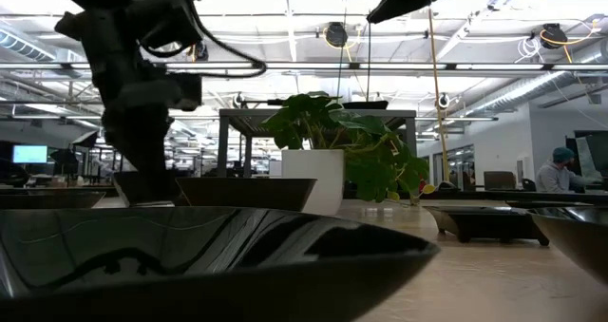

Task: Pick & Place Mini shaped plates
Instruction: Stack the square black bowl on top of the other square black bowl on the shelf

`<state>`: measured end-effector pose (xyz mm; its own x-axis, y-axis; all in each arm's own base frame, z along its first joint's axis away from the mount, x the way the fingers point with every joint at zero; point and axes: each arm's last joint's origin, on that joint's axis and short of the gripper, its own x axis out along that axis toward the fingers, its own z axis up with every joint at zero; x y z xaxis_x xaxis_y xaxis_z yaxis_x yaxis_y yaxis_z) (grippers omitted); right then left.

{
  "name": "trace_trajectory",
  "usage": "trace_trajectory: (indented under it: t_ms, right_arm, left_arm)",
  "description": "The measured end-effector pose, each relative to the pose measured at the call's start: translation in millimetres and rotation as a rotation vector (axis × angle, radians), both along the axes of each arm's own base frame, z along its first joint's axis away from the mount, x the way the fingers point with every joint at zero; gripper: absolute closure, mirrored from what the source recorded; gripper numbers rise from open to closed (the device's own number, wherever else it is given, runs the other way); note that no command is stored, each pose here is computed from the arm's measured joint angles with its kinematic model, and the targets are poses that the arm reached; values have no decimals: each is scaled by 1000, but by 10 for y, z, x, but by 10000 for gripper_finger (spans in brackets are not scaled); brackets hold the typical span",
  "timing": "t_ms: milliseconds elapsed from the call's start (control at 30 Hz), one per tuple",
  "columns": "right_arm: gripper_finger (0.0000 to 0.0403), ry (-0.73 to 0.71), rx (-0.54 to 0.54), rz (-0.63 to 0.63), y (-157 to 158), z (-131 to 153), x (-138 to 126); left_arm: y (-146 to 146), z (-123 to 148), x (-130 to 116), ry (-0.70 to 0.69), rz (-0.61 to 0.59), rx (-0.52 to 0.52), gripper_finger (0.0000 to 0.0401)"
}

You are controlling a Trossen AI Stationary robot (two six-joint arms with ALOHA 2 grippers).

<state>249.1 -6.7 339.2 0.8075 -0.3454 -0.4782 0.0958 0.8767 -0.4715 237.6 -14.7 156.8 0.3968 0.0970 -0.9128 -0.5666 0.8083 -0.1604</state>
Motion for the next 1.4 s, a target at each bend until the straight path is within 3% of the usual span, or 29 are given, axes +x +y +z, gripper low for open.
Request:
trace_trajectory:
  t_ms: [300,667,900,1033,1400]
  right_arm:
    - [238,29,100,-54,4,-57,-36]
    - [249,226,446,-30,157,-351,-171]
    - [246,374,455,-33,299,-798,-285]
    - [248,376,452,-19,330,-955,-297]
    - [248,367,448,-10,337,-1052,-300]
  left_arm:
    - [-1,238,-16,-151,-14,-11,243]
    - [-11,525,19,-390,-74,9,229]
    - [-110,483,107,-397,-379,197,229]
    - [-171,376,182,-364,-531,285,229]
    - [-403,-49,278,-189,-885,409,229]
